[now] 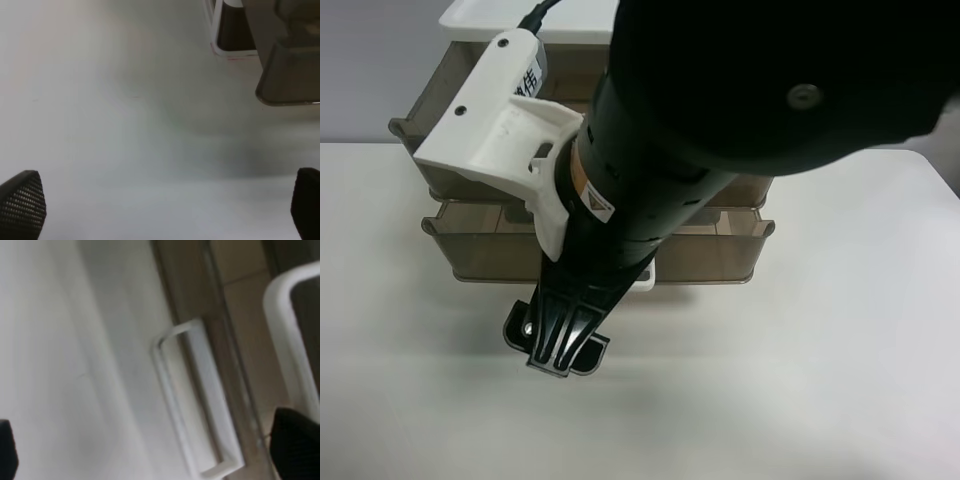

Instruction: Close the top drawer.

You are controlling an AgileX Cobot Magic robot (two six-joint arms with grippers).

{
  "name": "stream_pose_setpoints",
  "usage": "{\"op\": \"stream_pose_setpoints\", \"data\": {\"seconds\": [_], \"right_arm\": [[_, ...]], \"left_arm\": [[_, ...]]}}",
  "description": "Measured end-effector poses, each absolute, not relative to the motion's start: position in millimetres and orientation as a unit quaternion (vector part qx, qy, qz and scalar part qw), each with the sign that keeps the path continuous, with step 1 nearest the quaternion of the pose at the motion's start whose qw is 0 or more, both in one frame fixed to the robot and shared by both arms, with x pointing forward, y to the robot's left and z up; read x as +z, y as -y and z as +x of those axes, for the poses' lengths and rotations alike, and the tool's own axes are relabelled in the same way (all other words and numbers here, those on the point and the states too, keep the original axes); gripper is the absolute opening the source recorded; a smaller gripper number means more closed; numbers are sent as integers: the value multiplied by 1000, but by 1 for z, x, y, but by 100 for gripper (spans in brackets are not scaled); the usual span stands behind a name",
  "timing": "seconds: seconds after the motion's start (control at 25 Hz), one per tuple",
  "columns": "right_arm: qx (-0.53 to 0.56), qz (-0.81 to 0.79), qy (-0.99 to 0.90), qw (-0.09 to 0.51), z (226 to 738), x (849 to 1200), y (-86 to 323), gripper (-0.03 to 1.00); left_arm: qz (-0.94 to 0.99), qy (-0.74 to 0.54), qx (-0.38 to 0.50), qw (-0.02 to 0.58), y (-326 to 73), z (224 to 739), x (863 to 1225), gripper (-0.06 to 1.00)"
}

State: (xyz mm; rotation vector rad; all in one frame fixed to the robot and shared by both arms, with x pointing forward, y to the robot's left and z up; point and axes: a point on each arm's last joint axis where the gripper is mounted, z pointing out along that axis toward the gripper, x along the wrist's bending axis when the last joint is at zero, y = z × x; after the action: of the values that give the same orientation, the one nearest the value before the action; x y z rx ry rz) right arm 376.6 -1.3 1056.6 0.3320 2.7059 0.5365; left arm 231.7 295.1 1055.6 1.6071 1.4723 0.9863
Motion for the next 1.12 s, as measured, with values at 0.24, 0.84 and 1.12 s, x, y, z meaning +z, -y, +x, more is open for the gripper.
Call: {"op": "stream_pose_setpoints", "data": {"seconds": [0.24, 0.84, 1.12], "right_arm": [[206, 143, -949, 193, 398, 1059, 8, 99], [270, 197, -913, 232, 454, 1067, 28, 99], [308, 214, -893, 247, 471, 1073, 34, 99]], "left_arm": [[625, -573, 384, 366, -295, 232, 1056, 99], [625, -573, 384, 366, -295, 232, 1056, 99], [625, -573, 384, 366, -295, 232, 1056, 99]]}}
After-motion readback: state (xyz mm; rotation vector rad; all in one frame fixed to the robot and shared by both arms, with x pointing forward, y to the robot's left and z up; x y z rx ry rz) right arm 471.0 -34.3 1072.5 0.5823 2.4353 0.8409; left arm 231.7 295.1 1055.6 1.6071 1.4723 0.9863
